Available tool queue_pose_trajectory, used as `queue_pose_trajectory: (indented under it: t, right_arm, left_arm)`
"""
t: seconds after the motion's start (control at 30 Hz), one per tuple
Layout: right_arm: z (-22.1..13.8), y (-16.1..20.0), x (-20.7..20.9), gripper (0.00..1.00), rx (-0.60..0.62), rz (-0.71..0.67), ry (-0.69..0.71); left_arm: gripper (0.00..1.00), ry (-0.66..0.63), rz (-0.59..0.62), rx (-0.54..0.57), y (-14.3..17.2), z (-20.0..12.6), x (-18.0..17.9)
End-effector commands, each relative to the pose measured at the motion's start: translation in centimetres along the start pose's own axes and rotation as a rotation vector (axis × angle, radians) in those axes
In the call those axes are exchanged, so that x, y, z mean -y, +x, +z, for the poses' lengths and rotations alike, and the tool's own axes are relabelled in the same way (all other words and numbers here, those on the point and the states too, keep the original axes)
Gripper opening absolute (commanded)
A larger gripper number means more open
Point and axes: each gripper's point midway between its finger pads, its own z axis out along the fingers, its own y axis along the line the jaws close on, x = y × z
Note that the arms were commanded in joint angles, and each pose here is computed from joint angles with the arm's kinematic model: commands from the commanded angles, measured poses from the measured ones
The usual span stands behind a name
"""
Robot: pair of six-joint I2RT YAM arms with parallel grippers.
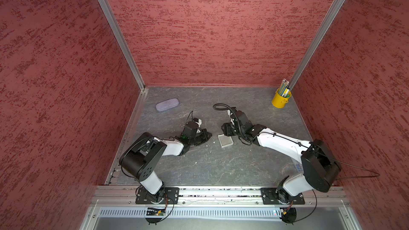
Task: Take the necklace out of the lift-off lid jewelry box
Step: Pick up the lid from the center of the board.
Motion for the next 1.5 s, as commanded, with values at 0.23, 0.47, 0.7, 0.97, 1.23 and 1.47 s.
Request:
queue_pose_trajectory:
  t: [0.23, 0.47, 0.7, 0.97, 1.23, 1.47]
  right_arm:
    - [2.5, -4.7, 7.1, 0.77, -0.066, -0.073, 0.056]
    - [1.8, -4.3, 12.4, 0.8, -0.094, 0.314, 0.234]
    - [0.7, -0.6, 12.0, 0.83, -0.065, 0.539, 0.198]
    - [2.2, 1.4, 10.5, 0.87, -0.089, 0.56, 0.185]
    - [3.3, 1.9, 11.4, 0.89, -0.118, 0.535, 0.262]
    - [3.7, 1.8, 12.2, 0.9, -0.124, 0.508, 0.308]
  left_arm:
    - [0.05, -0.088, 0.2, -0.048, 1.6, 0.5, 1.8]
    - [0.12, -0.182, 0.465, -0.06, 0.5, 0.2, 4.7]
    - [0.18, -0.146, 0.514, -0.063, -0.4, 1.1, 6.1]
    - [0.21, -0.125, 0.576, -0.102, -1.3, 2.7, 8.2]
    - [0.22, -0.086, 0.607, -0.129, -1.3, 4.5, 10.3]
    - [0.22, -0.075, 0.603, -0.138, -1.0, 5.3, 10.3]
